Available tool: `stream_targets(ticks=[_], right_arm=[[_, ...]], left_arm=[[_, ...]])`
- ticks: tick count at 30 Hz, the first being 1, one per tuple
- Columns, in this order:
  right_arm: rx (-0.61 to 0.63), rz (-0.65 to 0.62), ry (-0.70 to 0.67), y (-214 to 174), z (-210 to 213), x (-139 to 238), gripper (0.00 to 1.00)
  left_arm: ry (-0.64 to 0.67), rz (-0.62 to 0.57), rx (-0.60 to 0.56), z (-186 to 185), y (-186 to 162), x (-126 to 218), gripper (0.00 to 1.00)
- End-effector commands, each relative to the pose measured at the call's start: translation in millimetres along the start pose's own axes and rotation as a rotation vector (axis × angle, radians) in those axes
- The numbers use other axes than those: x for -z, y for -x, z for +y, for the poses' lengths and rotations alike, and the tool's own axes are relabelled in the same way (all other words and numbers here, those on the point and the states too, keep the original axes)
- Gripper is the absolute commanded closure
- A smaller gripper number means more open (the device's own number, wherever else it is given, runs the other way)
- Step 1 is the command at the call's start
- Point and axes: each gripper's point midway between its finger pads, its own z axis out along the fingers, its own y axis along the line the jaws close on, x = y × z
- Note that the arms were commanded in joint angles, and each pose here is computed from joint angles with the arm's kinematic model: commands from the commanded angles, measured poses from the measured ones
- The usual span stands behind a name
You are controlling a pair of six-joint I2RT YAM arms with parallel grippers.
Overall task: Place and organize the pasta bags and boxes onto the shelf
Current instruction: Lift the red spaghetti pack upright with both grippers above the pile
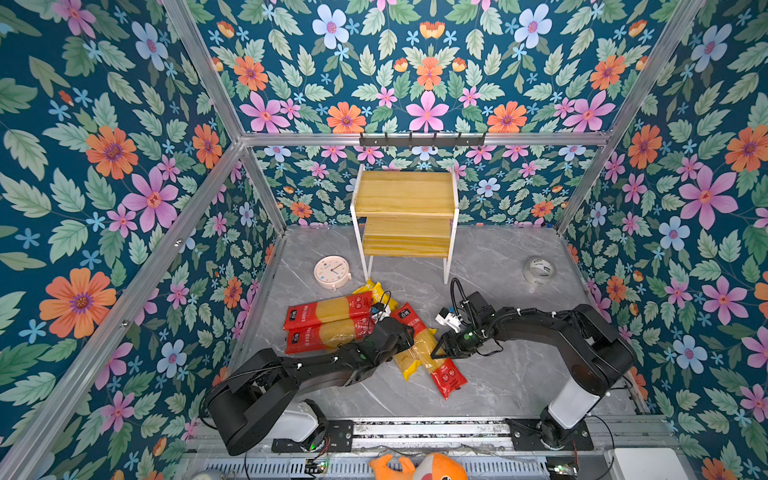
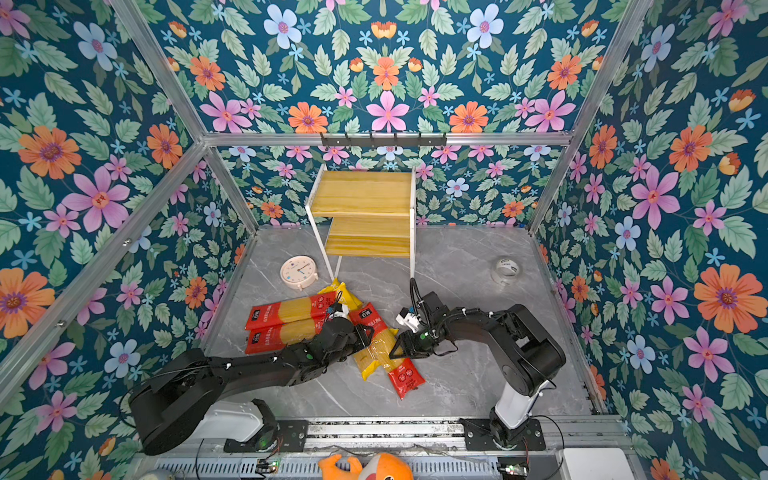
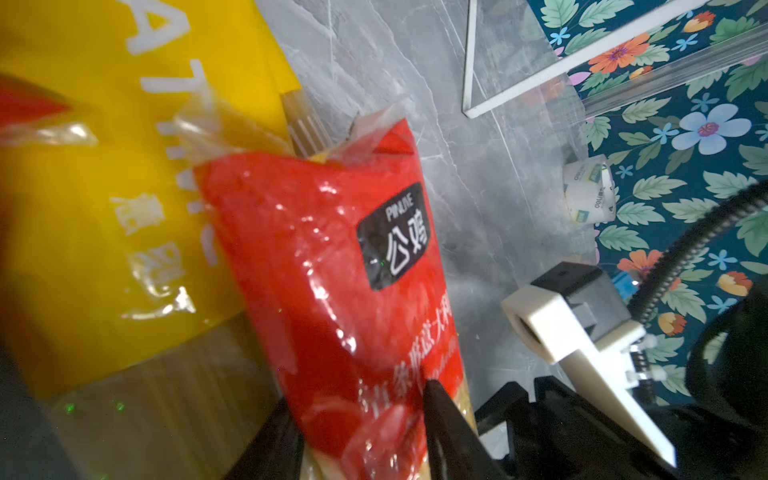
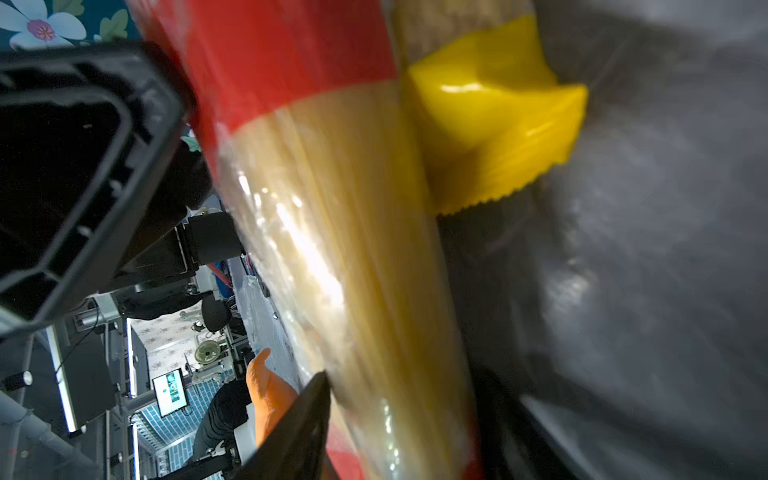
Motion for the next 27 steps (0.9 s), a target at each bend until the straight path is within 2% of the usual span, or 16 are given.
stream_targets(ticks=[1, 8, 16, 27], right_arm=[[0.019, -0.035, 0.063, 6.6, 14.1, 2.4, 0.54], [0.078, -0.079, 0.11, 5.7, 34.3, 15.8, 0.76], [0.145, -0.195, 0.113, 16.9, 56.1, 37.8, 0.9], [0.276, -0.423, 0.109, 44.2, 96.7, 79.9, 0.98]], left_arm=[[-0.043, 0.009, -0.02, -10.9, 0.7, 1.3, 0.52], [-0.067, -0.032, -0.031, -18.6, 20.0, 14.1, 0.52], [-0.117, -0.116, -0.013, -27.5, 65.6, 43.1, 0.48], [-0.184, -0.245, -0.08, -47.9, 108.2, 73.1, 0.34]])
